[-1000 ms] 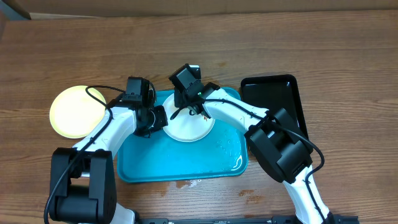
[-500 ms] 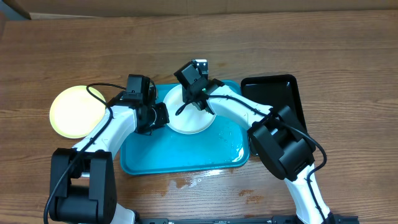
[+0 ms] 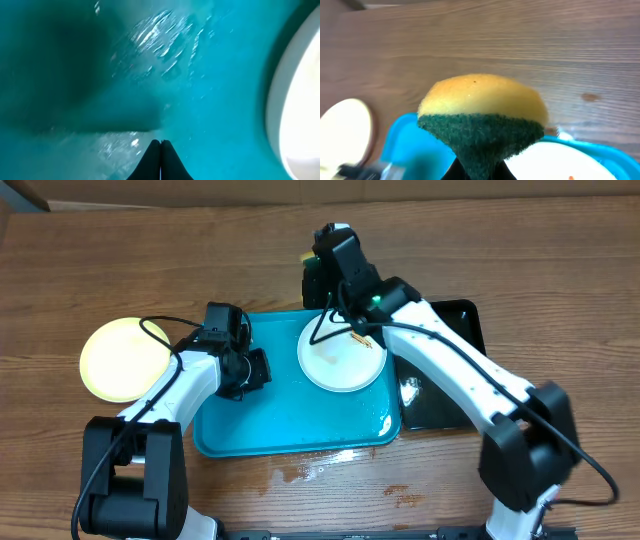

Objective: Clean dirty plates on tray and stack at the side

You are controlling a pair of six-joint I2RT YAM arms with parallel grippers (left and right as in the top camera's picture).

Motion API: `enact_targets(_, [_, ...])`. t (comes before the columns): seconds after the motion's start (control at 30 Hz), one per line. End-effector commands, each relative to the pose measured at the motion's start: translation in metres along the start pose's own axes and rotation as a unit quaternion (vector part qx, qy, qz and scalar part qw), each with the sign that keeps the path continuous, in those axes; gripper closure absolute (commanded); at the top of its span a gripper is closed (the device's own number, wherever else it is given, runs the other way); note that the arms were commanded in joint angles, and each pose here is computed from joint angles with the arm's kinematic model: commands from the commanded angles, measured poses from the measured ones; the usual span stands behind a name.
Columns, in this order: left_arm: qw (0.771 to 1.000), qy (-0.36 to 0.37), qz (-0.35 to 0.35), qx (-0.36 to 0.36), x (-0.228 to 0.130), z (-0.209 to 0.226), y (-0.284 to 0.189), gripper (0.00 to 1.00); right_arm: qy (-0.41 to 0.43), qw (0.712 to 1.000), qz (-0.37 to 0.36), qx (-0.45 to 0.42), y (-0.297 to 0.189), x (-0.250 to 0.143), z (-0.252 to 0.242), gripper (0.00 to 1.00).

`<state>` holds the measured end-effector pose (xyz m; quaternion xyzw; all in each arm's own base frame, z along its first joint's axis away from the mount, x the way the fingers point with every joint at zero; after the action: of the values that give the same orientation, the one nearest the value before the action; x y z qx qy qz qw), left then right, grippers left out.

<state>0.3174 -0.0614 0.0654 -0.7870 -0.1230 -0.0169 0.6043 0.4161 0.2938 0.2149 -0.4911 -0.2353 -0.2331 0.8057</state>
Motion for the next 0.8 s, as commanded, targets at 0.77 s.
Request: enact_targets(0.77, [0.998, 0.043, -0.029, -0.038, -0.005, -0.073, 0.038, 0.87, -0.001, 0.981, 0.188, -0.043, -0.043, -0.032, -0.066, 0.86])
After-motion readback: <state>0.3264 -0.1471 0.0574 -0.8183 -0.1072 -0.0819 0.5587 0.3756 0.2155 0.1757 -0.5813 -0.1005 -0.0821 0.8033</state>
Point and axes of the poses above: each gripper's point midway between its finger pads, its own y axis out along the fingers, its own z axis along the line the jaws close on, x = y × z, the point moved 5 cm from there along -y, back along the fingers, and after that the axes turned 6 degrees about y, right-handed, at the moved point
